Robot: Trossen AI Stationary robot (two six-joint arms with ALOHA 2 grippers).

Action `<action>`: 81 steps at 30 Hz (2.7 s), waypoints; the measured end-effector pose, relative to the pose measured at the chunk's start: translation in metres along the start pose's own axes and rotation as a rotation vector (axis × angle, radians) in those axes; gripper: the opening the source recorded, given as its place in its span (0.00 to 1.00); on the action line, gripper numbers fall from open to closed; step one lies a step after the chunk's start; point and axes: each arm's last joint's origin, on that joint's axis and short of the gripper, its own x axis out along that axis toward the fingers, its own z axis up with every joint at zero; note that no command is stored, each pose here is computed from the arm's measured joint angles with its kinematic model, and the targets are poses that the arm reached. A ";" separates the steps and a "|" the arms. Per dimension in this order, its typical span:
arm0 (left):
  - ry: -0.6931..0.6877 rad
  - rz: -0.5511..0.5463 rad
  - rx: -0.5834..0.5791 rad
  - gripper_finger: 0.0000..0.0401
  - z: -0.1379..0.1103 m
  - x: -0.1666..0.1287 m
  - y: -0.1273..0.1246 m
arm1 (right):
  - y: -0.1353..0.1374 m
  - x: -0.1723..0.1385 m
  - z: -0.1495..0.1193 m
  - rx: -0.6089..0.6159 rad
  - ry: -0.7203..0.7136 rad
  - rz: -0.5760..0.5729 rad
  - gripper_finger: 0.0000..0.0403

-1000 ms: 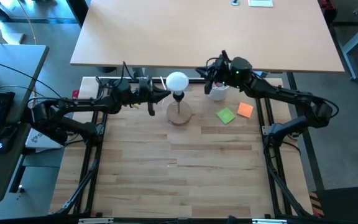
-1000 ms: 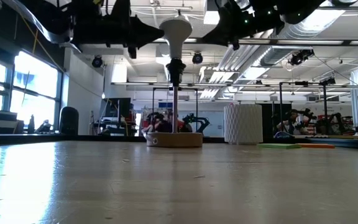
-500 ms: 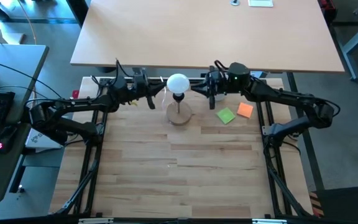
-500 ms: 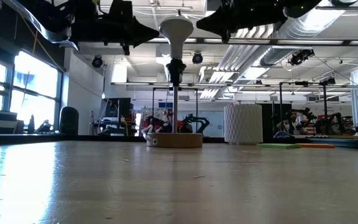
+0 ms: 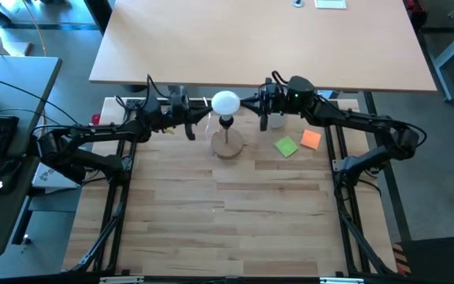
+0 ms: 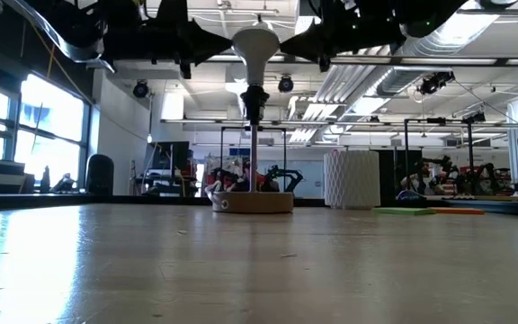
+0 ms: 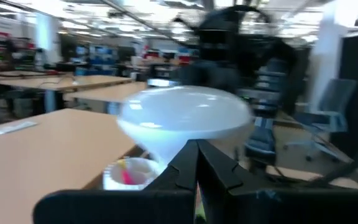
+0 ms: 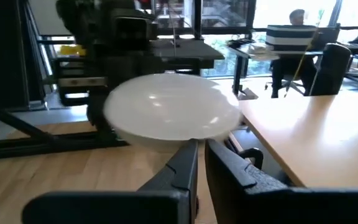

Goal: Screw lightbulb
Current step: Remove the white lightbulb from the brown lamp

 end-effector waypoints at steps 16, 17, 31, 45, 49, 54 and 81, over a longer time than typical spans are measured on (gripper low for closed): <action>0.109 -0.036 -0.032 0.00 -0.012 0.003 -0.014 | -0.026 -0.014 0.001 0.039 0.003 -0.160 0.07; 0.116 -0.027 -0.033 0.00 -0.013 0.003 -0.013 | -0.024 -0.015 0.003 0.034 0.004 -0.154 0.07; 0.025 0.005 -0.004 0.00 -0.001 0.000 0.003 | 0.017 -0.005 0.008 -0.025 -0.009 0.101 0.07; 0.010 -0.121 -0.003 0.00 0.005 0.008 -0.022 | -0.001 -0.010 0.008 -0.020 -0.001 -0.054 0.07; 0.047 -0.127 -0.015 0.00 0.001 0.008 -0.024 | -0.006 -0.012 0.008 -0.030 0.004 -0.162 0.07; 0.154 -0.095 -0.009 0.00 -0.009 0.007 -0.023 | -0.012 -0.014 0.002 -0.047 0.065 -0.241 0.07; 0.148 0.224 0.112 0.00 -0.004 -0.003 0.013 | 0.045 -0.007 -0.021 -0.181 -0.245 0.032 0.30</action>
